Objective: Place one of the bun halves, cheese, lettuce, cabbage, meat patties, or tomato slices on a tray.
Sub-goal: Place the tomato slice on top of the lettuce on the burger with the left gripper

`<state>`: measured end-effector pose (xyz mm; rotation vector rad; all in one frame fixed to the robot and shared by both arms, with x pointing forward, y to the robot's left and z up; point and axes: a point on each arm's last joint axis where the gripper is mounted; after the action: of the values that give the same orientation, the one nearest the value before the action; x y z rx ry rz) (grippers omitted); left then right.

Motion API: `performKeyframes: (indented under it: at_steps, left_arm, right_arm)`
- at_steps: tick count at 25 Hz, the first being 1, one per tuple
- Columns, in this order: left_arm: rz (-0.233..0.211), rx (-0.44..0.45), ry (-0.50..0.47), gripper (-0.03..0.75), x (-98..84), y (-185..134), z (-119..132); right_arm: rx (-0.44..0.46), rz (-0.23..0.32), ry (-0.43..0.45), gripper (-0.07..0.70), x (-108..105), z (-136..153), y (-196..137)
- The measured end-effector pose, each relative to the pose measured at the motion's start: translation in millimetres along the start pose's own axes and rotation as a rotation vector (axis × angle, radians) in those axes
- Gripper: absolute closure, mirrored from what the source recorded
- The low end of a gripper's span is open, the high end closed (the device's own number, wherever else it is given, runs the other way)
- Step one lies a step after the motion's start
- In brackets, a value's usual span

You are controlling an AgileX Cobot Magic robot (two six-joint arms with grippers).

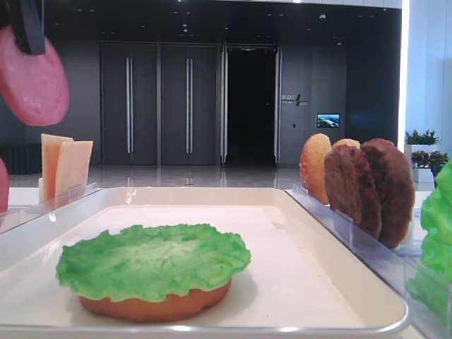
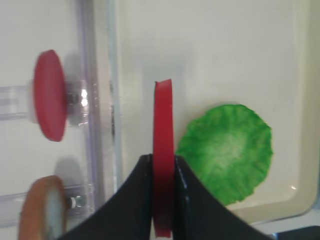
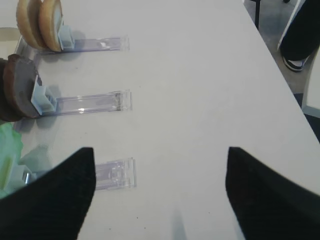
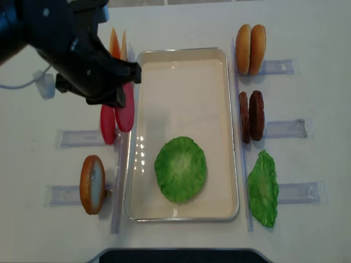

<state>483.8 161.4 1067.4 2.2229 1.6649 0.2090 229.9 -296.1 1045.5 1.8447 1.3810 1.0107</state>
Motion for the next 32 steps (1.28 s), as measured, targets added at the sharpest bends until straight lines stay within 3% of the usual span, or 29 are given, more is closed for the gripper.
performKeyframes:
  at_steps: [5,10,16,22,32]
  left_arm:
    - [-0.001,-0.087,-0.213,0.659,-7.5,-41.1,1.8]
    - [0.009,-0.157,-0.352,0.659,-10.6,-75.2,13.7]
    - [0.019,-0.202,-0.416,0.659,-10.6,-94.7,34.8]
    - [0.03,-0.222,-0.489,0.659,-17.9,-89.5,52.7]
    - [0.006,-0.136,-0.547,0.659,-25.2,-86.1,95.0]
  right_arm:
    - [0.0,0.0,0.0,0.09,0.0,0.0,0.0]
    - [0.0,0.0,0.0,0.09,0.0,0.0,0.0]
    - [0.0,0.0,0.0,0.09,0.0,0.0,0.0]
    - [0.0,0.0,0.0,0.09,0.0,0.0,0.0]
    - [0.0,0.0,0.0,0.09,0.0,0.0,0.0]
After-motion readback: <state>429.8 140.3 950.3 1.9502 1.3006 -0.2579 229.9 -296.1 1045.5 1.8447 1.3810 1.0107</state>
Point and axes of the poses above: a point on each arm's last joint axis where the gripper is mounted, z pointing out along that axis toward the gripper, x along the wrist's bending axis when the last joint is at zero, y = z × x, and after that the axes turned 15 degrees about z, right-handed
